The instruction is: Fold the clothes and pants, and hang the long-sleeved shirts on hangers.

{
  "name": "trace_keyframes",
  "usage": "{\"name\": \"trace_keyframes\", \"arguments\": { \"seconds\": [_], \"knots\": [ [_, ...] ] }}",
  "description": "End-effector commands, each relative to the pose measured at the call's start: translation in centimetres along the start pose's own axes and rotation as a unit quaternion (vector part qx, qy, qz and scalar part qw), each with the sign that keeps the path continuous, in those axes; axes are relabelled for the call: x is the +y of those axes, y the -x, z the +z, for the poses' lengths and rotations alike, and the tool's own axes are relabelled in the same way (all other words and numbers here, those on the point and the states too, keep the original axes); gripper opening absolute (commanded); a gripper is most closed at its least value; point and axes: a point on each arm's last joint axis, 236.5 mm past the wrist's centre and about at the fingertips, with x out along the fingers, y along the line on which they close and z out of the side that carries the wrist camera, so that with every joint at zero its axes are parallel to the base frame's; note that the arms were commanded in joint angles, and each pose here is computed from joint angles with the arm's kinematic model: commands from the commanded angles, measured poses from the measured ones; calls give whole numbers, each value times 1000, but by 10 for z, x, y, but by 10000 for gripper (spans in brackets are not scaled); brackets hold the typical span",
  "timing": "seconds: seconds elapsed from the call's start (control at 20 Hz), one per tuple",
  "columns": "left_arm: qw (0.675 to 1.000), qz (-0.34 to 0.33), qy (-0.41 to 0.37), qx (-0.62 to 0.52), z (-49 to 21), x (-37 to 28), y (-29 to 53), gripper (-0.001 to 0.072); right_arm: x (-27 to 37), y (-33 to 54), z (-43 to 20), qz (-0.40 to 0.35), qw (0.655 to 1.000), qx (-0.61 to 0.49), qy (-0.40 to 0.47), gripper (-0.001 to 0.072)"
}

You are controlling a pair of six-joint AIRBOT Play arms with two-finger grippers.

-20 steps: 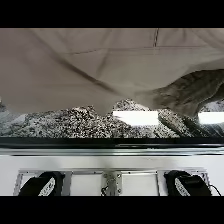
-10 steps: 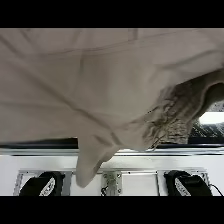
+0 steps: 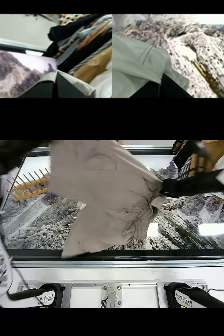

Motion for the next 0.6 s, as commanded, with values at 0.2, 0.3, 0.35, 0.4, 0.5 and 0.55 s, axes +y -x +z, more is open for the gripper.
{"name": "trace_keyframes", "arguments": {
  "seconds": [0.2,0.3,0.35,0.4,0.5,0.55],
  "knots": [
    [997,20,9,76,-79,92,-93,539,-64,-98,86,-37,986,-155,-57,303],
    [995,13,17,100,-77,100,-85,538,-75,-81,108,-38,977,-198,-69,540],
    [994,14,31,107,-72,105,-76,538,-80,-66,115,-41,974,-213,-72,529],
    [992,20,47,117,-64,113,-61,539,-85,-47,122,-45,970,-229,-74,529],
    [983,63,46,166,-58,137,-17,538,-91,1,126,-54,964,-251,-71,525],
    [974,99,35,201,-61,154,10,536,-89,24,123,-60,964,-252,-57,525]
  ]
}}
